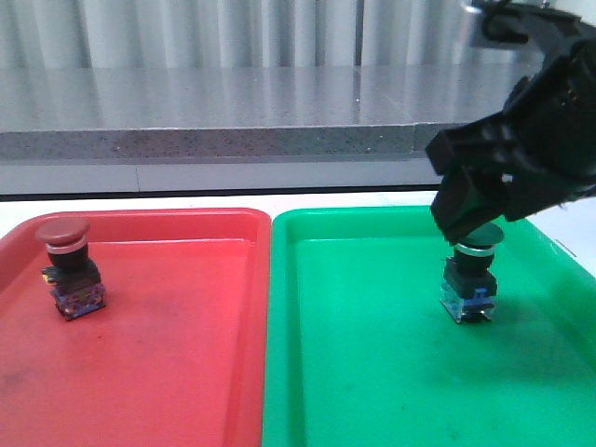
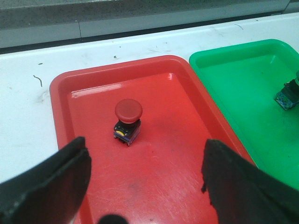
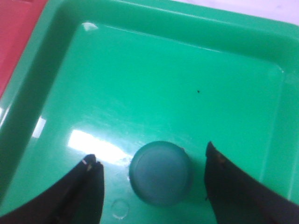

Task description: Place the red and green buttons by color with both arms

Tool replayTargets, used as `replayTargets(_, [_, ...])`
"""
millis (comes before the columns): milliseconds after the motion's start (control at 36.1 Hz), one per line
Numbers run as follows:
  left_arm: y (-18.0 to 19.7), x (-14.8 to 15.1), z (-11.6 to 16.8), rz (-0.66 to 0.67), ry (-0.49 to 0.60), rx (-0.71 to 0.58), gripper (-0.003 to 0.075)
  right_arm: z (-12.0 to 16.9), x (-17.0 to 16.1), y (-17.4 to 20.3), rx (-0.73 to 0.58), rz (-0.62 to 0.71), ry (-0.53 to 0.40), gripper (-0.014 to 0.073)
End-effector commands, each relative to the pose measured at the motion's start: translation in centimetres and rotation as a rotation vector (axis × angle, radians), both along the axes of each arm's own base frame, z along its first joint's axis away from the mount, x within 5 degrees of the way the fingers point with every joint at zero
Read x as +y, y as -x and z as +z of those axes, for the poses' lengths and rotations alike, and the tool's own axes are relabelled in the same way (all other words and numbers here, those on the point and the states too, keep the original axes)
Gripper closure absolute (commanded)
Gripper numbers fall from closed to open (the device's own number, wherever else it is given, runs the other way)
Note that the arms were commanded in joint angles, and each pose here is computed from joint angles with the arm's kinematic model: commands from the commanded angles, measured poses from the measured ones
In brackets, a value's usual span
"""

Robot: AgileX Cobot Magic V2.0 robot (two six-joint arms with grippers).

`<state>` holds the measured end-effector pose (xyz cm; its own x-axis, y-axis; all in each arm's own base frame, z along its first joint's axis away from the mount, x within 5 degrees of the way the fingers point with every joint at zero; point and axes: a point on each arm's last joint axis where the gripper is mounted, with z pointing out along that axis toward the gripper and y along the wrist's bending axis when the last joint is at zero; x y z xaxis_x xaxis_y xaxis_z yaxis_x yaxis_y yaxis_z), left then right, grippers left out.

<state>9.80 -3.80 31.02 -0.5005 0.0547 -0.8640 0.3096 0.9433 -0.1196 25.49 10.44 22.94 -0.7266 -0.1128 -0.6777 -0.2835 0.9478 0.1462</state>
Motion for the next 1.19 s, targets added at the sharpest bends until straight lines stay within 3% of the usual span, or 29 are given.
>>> replayTargets(0, [-0.2,-0.2,1.4,-0.004,0.035,-0.091,0.0228,3.8,-0.5,1.3,-0.118,0.035,-0.003,0.0106])
replayTargets(416, [-0.2,-0.2,1.4,-0.004,0.035,-0.091,0.0228,10.5,-3.8,9.7,-0.248,0.087,0.021,0.0106])
replayTargets(582, [-0.2,-0.2,1.4,-0.004,0.035,-0.091,0.0228,11.4,-5.1,13.3,-0.23,0.094,0.024,0.0106])
replayTargets(776, [-0.2,-0.2,1.4,-0.004,0.035,-0.091,0.0228,12.5,-6.4,16.5,-0.298,0.09,-0.005,0.0106])
replayTargets(1108, [-0.2,-0.2,1.4,-0.004,0.035,-0.091,0.0228,12.5,-6.7,17.2,-0.29,0.077,-0.011,0.0108])
replayTargets(1164, [-0.2,-0.2,1.4,-0.004,0.035,-0.091,0.0228,12.5,-6.8,17.1,-0.295,0.074,0.002,0.0139])
